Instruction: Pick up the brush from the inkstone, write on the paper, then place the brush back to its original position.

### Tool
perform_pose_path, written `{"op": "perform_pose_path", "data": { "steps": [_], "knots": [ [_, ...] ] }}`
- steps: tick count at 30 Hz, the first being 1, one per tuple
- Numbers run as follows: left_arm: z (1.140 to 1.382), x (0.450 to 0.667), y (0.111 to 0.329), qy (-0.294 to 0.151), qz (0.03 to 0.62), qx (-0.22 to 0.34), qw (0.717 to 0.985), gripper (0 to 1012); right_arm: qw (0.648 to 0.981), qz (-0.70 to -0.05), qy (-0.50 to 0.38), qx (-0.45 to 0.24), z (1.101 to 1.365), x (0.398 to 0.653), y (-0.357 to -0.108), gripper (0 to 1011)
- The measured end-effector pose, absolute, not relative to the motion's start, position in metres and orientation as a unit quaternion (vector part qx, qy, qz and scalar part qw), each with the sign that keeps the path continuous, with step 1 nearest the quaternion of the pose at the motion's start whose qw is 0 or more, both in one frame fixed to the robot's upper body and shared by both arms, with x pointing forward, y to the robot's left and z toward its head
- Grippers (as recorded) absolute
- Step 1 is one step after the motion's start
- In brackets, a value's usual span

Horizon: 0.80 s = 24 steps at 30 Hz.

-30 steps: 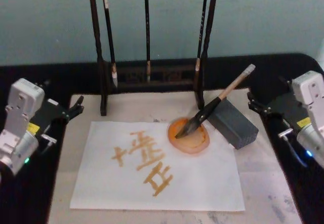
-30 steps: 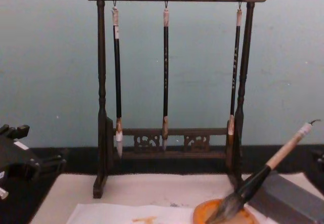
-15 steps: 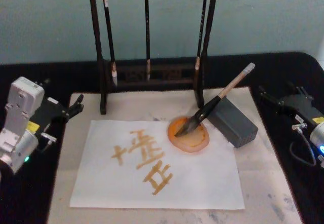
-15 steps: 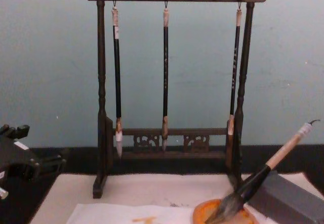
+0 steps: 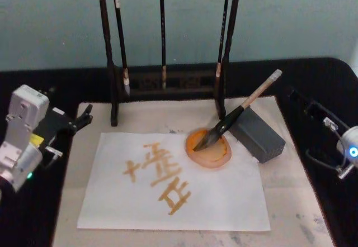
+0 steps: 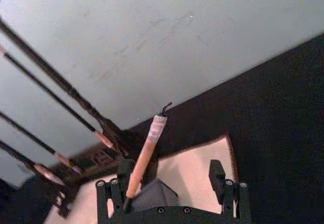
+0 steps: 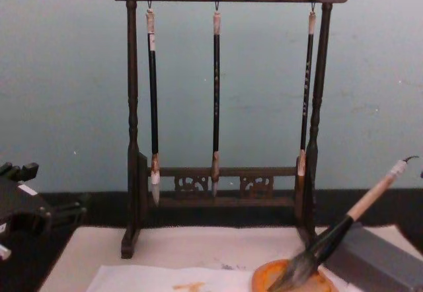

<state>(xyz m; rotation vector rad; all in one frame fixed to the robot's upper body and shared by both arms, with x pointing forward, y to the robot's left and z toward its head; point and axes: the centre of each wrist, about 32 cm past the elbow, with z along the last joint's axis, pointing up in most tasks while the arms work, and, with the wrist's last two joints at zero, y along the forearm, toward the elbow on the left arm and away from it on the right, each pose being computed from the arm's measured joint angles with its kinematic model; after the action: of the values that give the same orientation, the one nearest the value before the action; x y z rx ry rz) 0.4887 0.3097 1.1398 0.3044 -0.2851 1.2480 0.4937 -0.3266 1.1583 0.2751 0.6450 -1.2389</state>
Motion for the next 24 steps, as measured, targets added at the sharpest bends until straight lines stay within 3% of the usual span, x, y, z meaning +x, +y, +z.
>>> {"op": "perform_pose_path", "data": {
  "steps": [8, 24],
  "knots": [
    [1.140, 0.489, 0.310, -0.132, 0.580, 0.141, 0.791, 1009, 0.742, -0.550, 0.346, 0.166, 1.154, 0.518, -0.319, 1000],
    [1.140, 0.489, 0.310, -0.132, 0.580, 0.141, 0.791, 1010, 0.735, -0.525, 0.387, 0.183, 1.151, 0.556, -0.304, 1000]
  ]
}}
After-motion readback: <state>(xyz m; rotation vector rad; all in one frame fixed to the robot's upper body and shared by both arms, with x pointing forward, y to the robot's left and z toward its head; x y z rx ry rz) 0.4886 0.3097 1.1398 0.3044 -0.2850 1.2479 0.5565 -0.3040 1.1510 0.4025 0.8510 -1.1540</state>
